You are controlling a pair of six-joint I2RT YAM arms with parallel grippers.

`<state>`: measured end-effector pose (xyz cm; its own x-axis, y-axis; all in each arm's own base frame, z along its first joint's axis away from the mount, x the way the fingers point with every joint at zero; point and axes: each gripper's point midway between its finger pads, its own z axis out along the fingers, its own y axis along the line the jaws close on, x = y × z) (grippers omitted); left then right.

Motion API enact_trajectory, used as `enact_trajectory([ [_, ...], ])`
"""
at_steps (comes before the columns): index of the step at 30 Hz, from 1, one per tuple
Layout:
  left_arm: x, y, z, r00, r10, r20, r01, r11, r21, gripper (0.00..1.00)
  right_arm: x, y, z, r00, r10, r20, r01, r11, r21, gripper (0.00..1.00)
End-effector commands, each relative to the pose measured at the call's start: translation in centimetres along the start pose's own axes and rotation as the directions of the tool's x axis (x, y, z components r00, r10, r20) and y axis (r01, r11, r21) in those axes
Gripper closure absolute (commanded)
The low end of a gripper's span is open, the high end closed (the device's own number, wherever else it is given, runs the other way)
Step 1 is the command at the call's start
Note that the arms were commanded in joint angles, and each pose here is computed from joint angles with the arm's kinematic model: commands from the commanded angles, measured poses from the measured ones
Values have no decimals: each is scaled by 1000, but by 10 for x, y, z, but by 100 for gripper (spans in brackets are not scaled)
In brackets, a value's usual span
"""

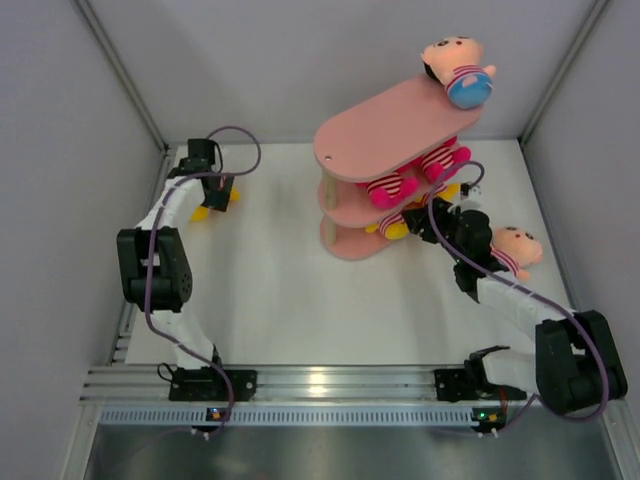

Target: Place and organize the stuffed toys onto the shelf

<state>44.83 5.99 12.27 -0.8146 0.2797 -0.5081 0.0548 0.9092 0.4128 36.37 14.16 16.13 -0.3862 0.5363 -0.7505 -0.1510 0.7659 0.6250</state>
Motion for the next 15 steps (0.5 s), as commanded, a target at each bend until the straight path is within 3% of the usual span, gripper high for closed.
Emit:
enact_trajectory([
  [1,-37,42,3,977,-182,115,188,981,-41,5,-12,20,-7,998,-67,-7,67,997,-26,45],
  [8,-48,67,52,932,-348,104,352,936,-17,2,-15,26,-23,995,-100,-16,99,994,-35,45],
  [15,-38,21,90,948,-318,30,309,936,169,2,-18,29,-32,991,-129,-32,128,991,-31,44],
])
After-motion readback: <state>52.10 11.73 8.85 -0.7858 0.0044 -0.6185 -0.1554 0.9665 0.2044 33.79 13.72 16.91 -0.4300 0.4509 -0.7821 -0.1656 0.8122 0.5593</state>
